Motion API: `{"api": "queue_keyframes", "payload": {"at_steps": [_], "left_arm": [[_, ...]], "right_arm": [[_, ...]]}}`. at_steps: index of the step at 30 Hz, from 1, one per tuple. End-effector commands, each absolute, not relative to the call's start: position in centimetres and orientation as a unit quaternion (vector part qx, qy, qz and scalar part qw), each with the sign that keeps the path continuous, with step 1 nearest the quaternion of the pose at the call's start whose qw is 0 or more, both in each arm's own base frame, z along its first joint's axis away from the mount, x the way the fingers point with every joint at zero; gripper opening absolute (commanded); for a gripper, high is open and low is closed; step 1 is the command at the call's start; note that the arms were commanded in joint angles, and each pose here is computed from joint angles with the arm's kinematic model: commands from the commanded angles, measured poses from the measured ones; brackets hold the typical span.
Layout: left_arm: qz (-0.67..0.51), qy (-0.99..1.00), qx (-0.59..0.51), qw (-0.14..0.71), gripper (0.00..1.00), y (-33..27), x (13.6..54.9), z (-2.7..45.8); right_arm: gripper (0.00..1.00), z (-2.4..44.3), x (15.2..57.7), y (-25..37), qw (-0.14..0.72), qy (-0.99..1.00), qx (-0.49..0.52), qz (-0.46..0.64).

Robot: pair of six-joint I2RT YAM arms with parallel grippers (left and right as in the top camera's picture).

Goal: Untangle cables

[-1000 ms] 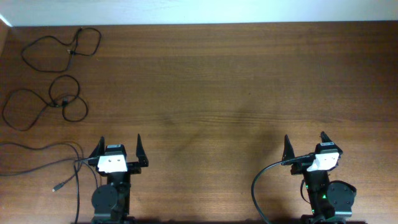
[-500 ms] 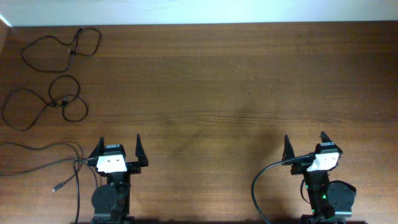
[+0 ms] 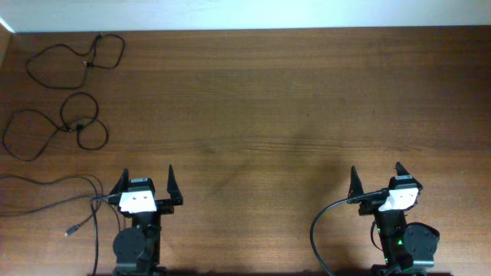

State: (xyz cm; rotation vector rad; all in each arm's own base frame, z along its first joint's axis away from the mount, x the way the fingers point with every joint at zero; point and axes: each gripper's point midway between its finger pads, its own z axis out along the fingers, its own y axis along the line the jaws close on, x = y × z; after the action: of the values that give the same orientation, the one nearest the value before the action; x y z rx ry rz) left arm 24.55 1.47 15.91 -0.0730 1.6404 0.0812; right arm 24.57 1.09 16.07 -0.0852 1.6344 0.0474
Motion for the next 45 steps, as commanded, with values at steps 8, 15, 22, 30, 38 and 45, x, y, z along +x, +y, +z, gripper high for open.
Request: {"api": "queue_keyframes", "payload": {"at_steps": [8,15,22,30,38,45], "left_arm": [[0.034,0.73,-0.033,0.681,0.99,1.4,24.53,15.88],[0.034,0.73,-0.033,0.681,0.99,1.4,24.53,15.88],[0.034,0.73,-0.033,0.681,0.99,1.4,24.53,15.88],[0.034,0.73,-0.033,0.681,0.99,1.4,24.53,15.88],[0.034,0.73,-0.033,0.681,0.99,1.4,24.53,15.88],[0.034,0.73,-0.033,0.681,0.99,1.4,24.53,15.88]], "right_arm": [[0.98,15.8,24.56,1.08,0.682,0.73,-0.036,0.021],[0.98,15.82,24.56,1.02,0.682,0.73,-0.035,0.02],[0.98,15.79,24.58,0.68,0.682,0.731,-0.028,0.013],[0.98,15.78,24.58,0.68,0.682,0.731,-0.028,0.013],[0.98,15.78,24.58,0.68,0.682,0.731,-0.028,0.013],[0.98,15.78,24.58,0.68,0.682,0.731,-0.028,0.013]]}}
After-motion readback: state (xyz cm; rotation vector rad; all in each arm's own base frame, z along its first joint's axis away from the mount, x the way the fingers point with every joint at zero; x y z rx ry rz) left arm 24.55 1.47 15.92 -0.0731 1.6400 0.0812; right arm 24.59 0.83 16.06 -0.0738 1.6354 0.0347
